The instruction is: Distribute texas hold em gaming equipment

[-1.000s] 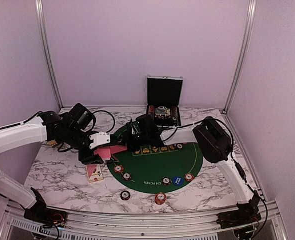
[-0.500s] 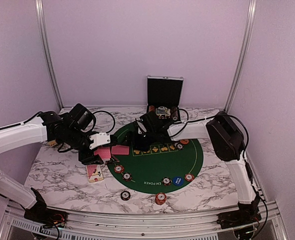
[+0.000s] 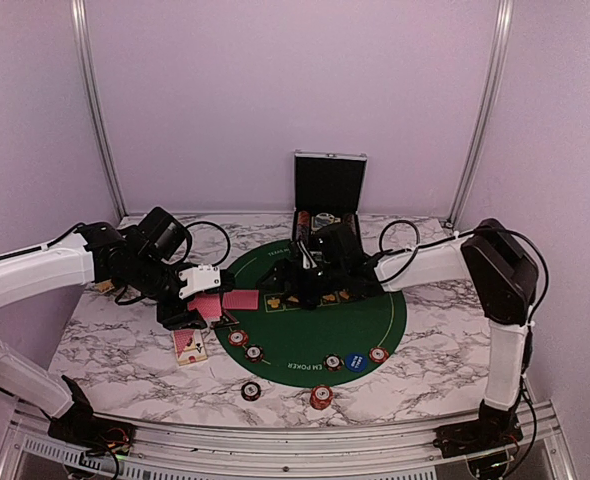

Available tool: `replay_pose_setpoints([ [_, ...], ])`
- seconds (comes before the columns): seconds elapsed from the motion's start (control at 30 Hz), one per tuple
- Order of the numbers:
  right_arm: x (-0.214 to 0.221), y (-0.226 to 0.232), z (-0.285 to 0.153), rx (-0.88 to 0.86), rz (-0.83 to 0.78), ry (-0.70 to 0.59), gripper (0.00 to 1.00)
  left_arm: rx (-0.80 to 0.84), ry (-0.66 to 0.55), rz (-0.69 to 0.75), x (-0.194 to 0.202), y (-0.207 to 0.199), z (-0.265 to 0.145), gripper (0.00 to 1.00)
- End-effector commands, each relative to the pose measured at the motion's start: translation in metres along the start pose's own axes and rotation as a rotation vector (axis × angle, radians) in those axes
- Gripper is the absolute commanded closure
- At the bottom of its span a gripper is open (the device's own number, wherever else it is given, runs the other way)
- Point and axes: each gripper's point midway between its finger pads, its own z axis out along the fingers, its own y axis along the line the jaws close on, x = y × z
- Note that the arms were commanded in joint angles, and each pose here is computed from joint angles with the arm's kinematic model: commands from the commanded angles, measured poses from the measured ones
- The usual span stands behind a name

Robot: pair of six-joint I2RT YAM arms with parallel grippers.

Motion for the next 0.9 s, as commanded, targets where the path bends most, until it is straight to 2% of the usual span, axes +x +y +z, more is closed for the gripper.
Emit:
replay_pose_setpoints([
  [0.0,0.005,0.076,-0.015,-0.27,-0.019,-0.006,0.04,-0.002,-0.025,-0.012,-0.009,0.004,-0.009,1.0],
  [0.4,0.043,0.115,0.01,-0.426,0.013,0.126,0.04,-0.019,-0.032,-0.026,-0.014,0.01,-0.012,1.0],
  [0.87,0.05,0.13,0.024,-0.503,0.041,0.167,0.04,-0.019,-0.026,-0.026,-0.014,0.011,-0.009,1.0],
])
